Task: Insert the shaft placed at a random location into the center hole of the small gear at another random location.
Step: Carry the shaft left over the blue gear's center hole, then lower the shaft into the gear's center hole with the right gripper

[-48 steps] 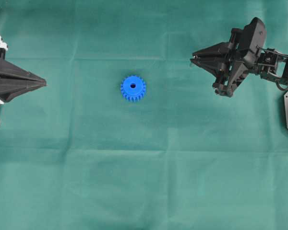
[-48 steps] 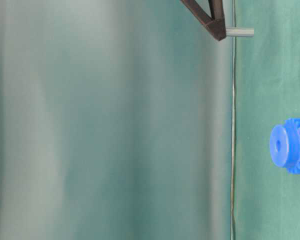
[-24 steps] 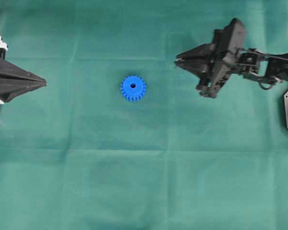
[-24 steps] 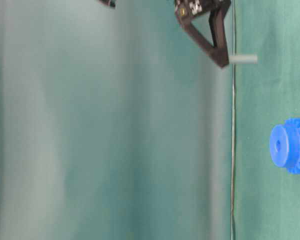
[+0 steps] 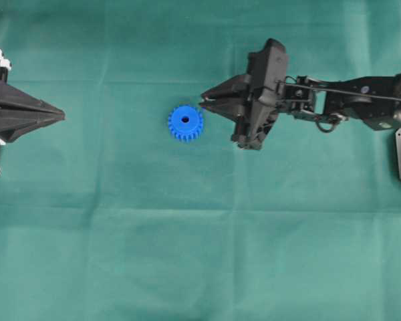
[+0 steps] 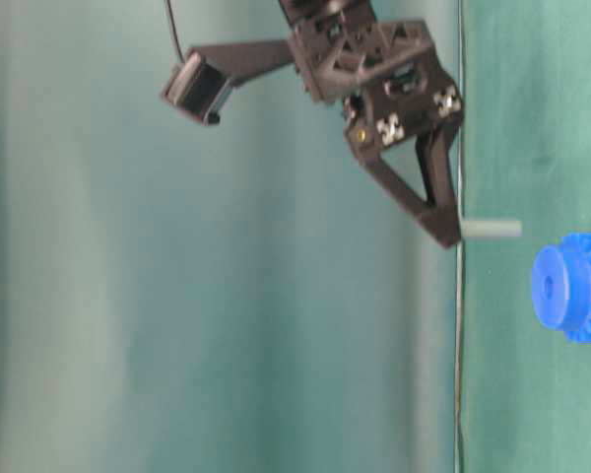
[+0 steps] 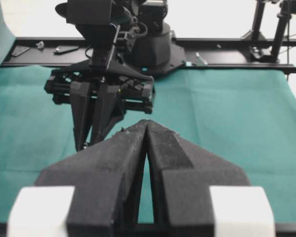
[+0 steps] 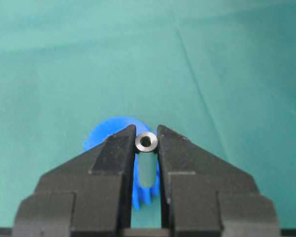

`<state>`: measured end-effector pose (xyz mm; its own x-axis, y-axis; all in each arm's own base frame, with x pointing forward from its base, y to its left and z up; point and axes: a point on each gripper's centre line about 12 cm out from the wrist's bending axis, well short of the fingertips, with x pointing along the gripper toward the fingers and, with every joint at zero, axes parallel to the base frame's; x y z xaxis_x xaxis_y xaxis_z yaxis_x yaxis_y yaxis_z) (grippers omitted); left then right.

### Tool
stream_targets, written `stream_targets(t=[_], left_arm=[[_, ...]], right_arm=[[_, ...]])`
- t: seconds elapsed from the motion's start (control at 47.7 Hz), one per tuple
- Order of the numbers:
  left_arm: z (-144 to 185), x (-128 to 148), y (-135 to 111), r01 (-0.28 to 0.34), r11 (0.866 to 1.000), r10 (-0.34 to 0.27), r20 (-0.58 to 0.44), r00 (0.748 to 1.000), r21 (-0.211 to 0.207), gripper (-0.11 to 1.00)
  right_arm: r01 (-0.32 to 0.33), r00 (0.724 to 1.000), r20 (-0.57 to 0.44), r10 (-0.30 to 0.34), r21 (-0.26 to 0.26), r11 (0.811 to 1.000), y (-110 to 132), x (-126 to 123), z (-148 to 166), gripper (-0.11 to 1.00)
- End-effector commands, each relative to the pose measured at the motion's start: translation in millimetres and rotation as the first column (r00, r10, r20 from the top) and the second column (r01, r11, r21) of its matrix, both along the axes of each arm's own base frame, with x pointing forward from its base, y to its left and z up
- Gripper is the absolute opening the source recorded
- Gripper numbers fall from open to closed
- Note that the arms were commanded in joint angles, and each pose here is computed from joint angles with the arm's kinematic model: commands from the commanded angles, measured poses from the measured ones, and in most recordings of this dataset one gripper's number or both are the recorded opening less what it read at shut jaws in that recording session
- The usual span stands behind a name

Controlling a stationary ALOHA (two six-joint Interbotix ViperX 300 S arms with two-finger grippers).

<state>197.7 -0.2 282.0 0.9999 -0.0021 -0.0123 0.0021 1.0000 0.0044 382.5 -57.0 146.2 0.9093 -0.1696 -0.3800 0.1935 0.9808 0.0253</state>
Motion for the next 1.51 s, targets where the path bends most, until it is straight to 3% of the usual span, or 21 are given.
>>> stream_targets(t=[0.0,0.377,1.173,1.488], left_arm=[[8,3,0,-0.001,1.000,0.001,0.017,1.000,0.001,0.00],[7,3,0,-0.001,1.000,0.001,0.015,1.000,0.001,0.00],[7,3,0,0.001,1.000,-0.001,0.012,1.000,0.003,0.00],[7,3,0,0.001,1.000,-0.001,0.012,1.000,0.003,0.00]], right_arm=[[-0.025,0.999,0.028,0.025,-0.024,0.999,4,14,12,0.13],[-0.054,0.998,0.038,0.055,-0.026,0.998,13,31,13,0.13],[-0.054,0.999,0.001,0.054,-0.021,0.998,13,36,-6,0.13],[-0.055,0.998,0.018,0.055,-0.029,0.998,12,36,1,0.13]])
